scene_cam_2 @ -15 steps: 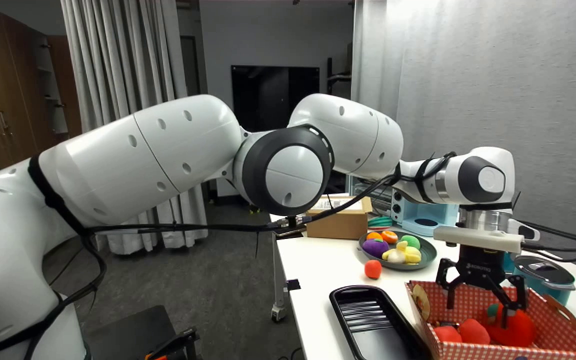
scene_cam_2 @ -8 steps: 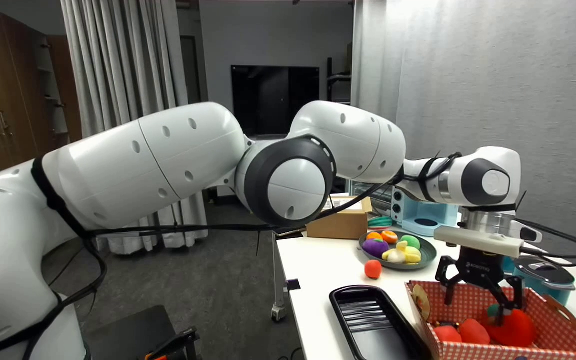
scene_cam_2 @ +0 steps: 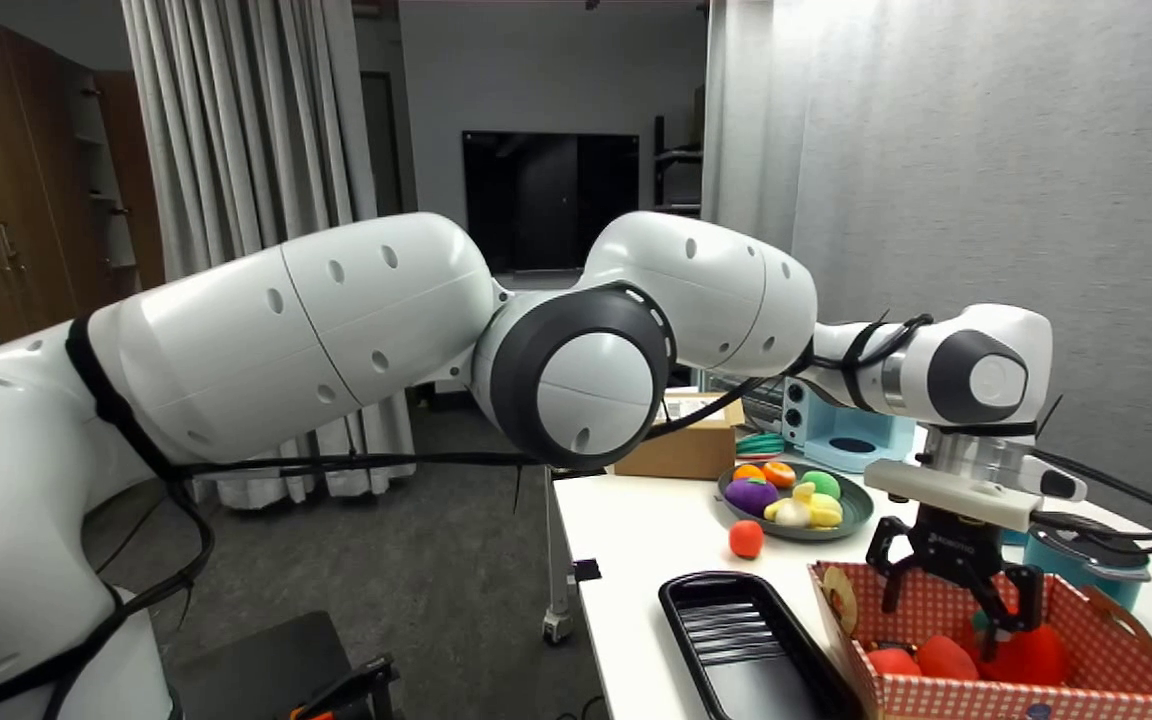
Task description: Move the box to the left
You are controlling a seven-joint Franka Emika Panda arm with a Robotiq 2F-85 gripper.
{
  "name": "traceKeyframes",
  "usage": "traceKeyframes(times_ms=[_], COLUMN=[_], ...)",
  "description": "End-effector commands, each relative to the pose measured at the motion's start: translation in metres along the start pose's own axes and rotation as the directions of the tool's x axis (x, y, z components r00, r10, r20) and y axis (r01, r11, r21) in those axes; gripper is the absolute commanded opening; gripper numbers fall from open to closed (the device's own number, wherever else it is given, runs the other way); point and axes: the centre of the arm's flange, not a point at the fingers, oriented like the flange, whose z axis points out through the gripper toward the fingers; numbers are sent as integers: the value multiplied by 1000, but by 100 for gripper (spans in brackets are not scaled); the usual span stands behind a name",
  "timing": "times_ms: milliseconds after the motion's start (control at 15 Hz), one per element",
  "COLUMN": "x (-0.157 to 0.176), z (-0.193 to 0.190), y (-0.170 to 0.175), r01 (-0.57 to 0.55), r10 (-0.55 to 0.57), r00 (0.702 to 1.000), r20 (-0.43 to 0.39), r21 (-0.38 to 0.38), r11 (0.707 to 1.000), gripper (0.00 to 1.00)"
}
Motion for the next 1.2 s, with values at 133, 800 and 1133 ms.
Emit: traceKeyframes(times_ms=[133,800,1133], x=[14,9,17], z=[19,10,-20], y=[14,9,-17], r01=[-48,-77,-30], r10=[48,77,31], r00=[999,997,999], r20=[14,0,-41], r21=[24,39,20], r11=[999,996,999], gripper=[100,100,69])
